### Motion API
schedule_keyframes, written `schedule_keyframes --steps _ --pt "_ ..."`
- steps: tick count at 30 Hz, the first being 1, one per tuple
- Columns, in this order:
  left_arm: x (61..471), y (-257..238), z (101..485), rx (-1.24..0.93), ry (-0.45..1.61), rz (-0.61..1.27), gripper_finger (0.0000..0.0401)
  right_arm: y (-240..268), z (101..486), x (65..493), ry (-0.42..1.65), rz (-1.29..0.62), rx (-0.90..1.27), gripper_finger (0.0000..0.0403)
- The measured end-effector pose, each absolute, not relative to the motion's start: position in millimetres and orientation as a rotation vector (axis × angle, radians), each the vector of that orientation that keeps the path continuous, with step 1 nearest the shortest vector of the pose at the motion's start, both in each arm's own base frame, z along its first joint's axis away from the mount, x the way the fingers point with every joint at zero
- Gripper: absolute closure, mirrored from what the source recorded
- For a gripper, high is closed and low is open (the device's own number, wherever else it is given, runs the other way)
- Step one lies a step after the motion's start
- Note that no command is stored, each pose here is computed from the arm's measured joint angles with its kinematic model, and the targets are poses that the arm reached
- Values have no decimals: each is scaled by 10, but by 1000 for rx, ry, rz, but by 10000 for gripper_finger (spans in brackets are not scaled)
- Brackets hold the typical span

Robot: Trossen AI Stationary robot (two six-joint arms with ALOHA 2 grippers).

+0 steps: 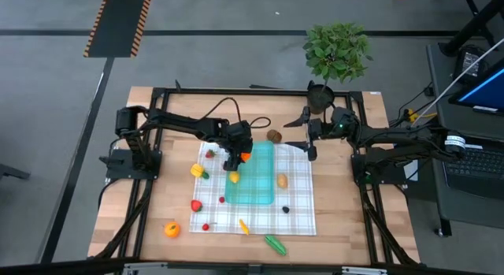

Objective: Pick and placing Produce into tupperware
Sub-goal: Put the orange pumpkin into the blue bin, then put the brown kiwi into the blue bin

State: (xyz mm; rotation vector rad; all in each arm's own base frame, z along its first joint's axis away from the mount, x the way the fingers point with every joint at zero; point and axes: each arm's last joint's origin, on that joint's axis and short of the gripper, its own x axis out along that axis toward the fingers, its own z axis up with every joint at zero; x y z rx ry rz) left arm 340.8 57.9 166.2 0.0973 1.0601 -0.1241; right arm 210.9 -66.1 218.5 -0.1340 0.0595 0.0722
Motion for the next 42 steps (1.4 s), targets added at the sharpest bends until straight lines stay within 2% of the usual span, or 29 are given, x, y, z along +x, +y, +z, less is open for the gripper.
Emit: schedule_keyframes --steps 11,23,33,42 --pt "3429 562 1605 98 1070 -130 131 -665 2173 2109 74 60 -130 111" --pt "3333 608 1728 58 1089 -95 127 -665 2148 2108 100 60 -117 111" --pt "2984 691 2279 100 850 -62 126 -673 2096 2107 151 33 -75 111" --pt "2451 601 2464 133 636 -33 126 -669 2111 2110 136 29 -82 111"
